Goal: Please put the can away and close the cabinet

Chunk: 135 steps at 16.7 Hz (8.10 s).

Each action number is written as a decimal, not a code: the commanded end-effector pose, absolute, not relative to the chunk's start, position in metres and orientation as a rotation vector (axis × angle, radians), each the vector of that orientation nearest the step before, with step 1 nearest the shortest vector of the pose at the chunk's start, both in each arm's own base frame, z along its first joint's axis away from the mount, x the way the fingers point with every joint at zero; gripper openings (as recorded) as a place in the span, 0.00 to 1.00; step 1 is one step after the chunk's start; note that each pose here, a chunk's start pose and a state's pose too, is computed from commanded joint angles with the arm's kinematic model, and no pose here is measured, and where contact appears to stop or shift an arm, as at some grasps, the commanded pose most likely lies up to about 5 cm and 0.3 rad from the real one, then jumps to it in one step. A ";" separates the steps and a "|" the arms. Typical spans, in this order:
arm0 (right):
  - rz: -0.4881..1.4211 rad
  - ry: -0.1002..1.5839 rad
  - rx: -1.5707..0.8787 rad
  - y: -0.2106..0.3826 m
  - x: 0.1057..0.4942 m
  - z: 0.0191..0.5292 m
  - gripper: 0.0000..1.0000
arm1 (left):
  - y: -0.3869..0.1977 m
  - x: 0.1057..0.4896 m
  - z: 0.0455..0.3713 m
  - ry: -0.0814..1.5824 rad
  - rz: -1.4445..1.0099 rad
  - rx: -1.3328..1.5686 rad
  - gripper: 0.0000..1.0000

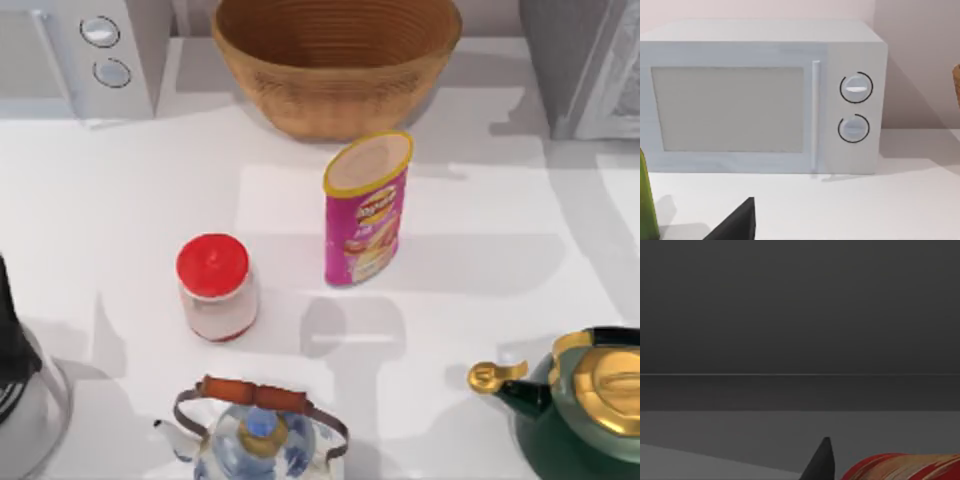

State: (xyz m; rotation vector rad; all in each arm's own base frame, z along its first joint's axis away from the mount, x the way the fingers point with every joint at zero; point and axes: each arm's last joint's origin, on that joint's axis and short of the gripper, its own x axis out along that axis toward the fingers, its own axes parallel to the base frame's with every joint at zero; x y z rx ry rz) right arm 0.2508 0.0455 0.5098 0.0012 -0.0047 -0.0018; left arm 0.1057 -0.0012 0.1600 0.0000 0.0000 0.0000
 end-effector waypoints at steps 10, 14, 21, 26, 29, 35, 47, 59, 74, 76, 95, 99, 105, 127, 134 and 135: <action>-0.011 0.030 -0.002 0.047 0.273 0.511 0.00 | -0.001 0.106 0.160 0.000 0.000 0.000 1.00; -0.014 0.070 -0.011 0.050 0.321 0.517 0.00 | -0.001 0.106 0.160 0.000 0.000 0.000 1.00; -0.006 -0.001 0.002 0.048 0.384 0.539 0.00 | -0.001 0.106 0.160 0.000 0.000 0.000 1.00; -0.003 0.009 0.002 0.045 0.407 0.528 0.00 | -0.001 0.106 0.160 0.000 0.000 0.000 1.00; -0.003 0.009 0.002 0.045 0.407 0.528 0.00 | -0.001 0.106 0.160 0.000 0.000 0.000 1.00; -0.003 0.009 0.002 0.045 0.407 0.528 0.38 | -0.001 0.106 0.160 0.000 0.000 0.000 1.00; -0.003 0.009 0.002 0.045 0.407 0.528 1.00 | -0.001 0.106 0.160 0.000 0.000 0.000 1.00; -0.033 0.021 -0.011 0.033 0.381 0.536 1.00 | -0.001 0.106 0.160 0.000 0.000 0.000 1.00; -0.041 0.183 -0.014 0.001 0.153 0.313 1.00 | -0.001 0.106 0.160 0.000 0.000 0.000 1.00; -0.029 0.150 -0.007 0.000 0.129 0.265 1.00 | -0.001 0.106 0.160 0.000 0.000 0.000 1.00; -0.001 -0.034 0.003 -0.009 0.110 0.179 1.00 | -0.001 0.106 0.160 0.000 0.000 0.000 1.00; 0.009 -0.058 0.002 -0.029 0.126 0.203 1.00 | -0.001 0.106 0.160 0.000 0.000 0.000 1.00; 0.029 -0.038 -0.006 -0.098 0.160 0.212 1.00 | -0.001 0.106 0.160 0.000 0.000 0.000 1.00; -0.005 0.010 0.022 -0.228 0.165 0.182 1.00 | -0.001 0.106 0.160 0.000 0.000 0.000 1.00; -0.002 0.028 0.054 -0.282 0.189 0.303 1.00 | -0.001 0.106 0.160 0.000 0.000 0.000 1.00; -0.002 0.032 0.060 -0.283 0.189 0.327 1.00 | -0.001 0.106 0.160 0.000 0.000 0.000 1.00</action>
